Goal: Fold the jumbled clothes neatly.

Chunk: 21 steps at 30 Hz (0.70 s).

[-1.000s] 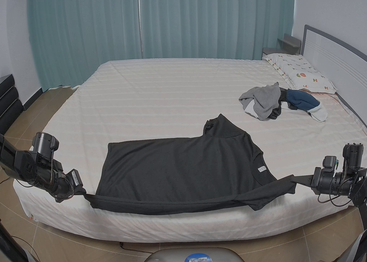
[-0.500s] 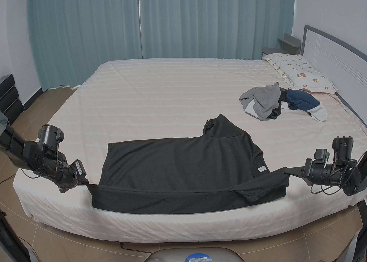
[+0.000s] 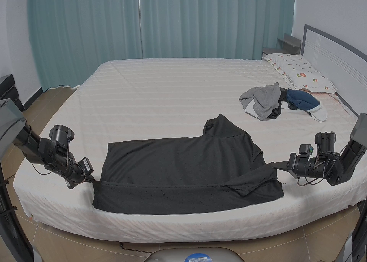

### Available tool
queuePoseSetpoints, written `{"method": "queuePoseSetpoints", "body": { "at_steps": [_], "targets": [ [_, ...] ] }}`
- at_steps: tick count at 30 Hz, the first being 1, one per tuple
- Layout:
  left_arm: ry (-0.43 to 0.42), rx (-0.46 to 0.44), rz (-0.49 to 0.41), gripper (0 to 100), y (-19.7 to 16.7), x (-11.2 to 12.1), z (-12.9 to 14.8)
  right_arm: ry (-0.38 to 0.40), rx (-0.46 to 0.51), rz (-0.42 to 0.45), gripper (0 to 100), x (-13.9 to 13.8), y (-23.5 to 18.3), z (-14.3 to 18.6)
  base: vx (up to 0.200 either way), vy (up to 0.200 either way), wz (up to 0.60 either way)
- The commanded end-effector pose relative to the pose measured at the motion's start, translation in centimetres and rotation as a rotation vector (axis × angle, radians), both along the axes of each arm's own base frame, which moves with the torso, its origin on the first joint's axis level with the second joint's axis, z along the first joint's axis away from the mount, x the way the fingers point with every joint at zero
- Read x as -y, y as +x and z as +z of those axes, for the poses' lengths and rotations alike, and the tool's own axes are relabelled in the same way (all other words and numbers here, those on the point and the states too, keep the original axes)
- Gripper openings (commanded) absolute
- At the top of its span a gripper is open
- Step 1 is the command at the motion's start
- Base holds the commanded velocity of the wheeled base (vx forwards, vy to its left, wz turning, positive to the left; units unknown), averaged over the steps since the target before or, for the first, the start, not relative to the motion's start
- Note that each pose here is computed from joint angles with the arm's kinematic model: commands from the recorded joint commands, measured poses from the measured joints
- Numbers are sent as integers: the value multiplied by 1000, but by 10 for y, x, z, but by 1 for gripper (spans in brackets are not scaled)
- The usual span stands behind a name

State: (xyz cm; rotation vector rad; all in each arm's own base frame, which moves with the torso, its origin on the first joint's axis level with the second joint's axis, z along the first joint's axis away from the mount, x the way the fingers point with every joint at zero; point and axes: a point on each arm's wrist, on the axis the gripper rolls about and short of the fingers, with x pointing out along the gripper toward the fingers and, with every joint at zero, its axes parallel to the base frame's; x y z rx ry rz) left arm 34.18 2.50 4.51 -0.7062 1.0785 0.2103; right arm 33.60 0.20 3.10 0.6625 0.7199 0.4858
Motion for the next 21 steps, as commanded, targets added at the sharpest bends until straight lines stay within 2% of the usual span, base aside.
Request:
{"method": "queuePoseSetpoints", "body": {
  "at_steps": [1, 4, 17, 18, 21],
  "targets": [
    [-6, -25, 10, 0, 11, -1, -14, -4, -29, 0, 0, -1, 13, -16, 0, 0, 0],
    [-8, -36, 11, 0, 13, -1, -17, -21, -36, -25, 0, -1, 19, -23, 0, 0, 0],
    [-11, -59, 12, 0, 23, -2, -26, -27, -56, -29, 0, -1, 29, -39, 0, 0, 0],
    [-11, -62, 11, 100, 23, -2, -27, -27, -57, -27, 100, -2, 29, -40, 0, 0, 0],
    [-15, -62, 20, 100, 25, -2, -28, -29, -52, -24, 100, -4, 30, -41, 0, 0, 0]
  ]
}}
